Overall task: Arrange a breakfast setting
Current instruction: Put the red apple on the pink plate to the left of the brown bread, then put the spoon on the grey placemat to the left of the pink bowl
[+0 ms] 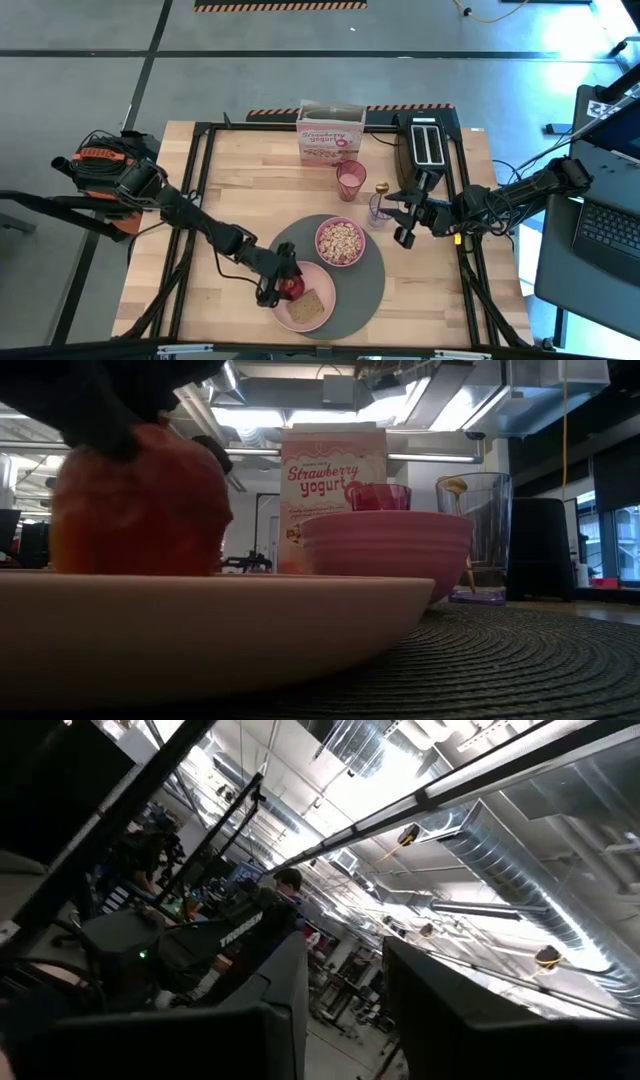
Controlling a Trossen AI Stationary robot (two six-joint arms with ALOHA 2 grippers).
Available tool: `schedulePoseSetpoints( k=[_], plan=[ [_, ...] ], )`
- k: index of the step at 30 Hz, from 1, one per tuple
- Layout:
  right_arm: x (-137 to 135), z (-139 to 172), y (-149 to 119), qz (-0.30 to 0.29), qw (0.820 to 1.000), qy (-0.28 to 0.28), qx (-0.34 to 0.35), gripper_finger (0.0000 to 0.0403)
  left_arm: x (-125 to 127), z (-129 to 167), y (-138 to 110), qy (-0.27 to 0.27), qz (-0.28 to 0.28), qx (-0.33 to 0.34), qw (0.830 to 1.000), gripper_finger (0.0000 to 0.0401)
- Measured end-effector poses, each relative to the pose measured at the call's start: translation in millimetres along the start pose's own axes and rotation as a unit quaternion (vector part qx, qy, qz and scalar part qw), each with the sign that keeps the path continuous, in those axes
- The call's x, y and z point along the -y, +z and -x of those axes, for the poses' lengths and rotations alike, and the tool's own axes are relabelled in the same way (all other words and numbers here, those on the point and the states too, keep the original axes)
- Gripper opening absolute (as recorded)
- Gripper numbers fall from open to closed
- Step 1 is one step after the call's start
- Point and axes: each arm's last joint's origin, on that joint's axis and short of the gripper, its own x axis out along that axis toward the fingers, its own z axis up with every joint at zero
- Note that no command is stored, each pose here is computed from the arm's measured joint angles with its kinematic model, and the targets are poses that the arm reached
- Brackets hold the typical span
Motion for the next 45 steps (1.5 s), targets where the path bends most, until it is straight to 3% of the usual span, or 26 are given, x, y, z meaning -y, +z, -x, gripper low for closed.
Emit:
schedulePoseSetpoints(
  k=[21, 27, 31, 45],
  plan=[
    [-0.7, 0.0, -0.4, -0.015, 1.0, 0.003, -0.002, 0.0104, 1.8, 0.2, -0.9, 0.002, -0.016, -0.001, 1.0, 0.036],
    [-0.8, 0.0, -0.5, -0.015, 1.0, 0.004, -0.003, 0.0104, 2.4, 0.5, 0.7, -0.004, -0.017, 0.006, 1.0, 0.0395],
    [-0.8, 0.0, -0.6, -0.015, 1.0, 0.004, -0.003, 0.0104, 2.7, 0.5, 0.9, -0.009, -0.014, 0.005, 1.0, 0.0393],
    [-1.4, 0.0, -1.1, -0.014, 1.0, 0.007, -0.005, 0.0104, 12.7, 18.7, 38.6, -0.01, -0.013, 0.024, 1.0, 0.0393]
  ],
)
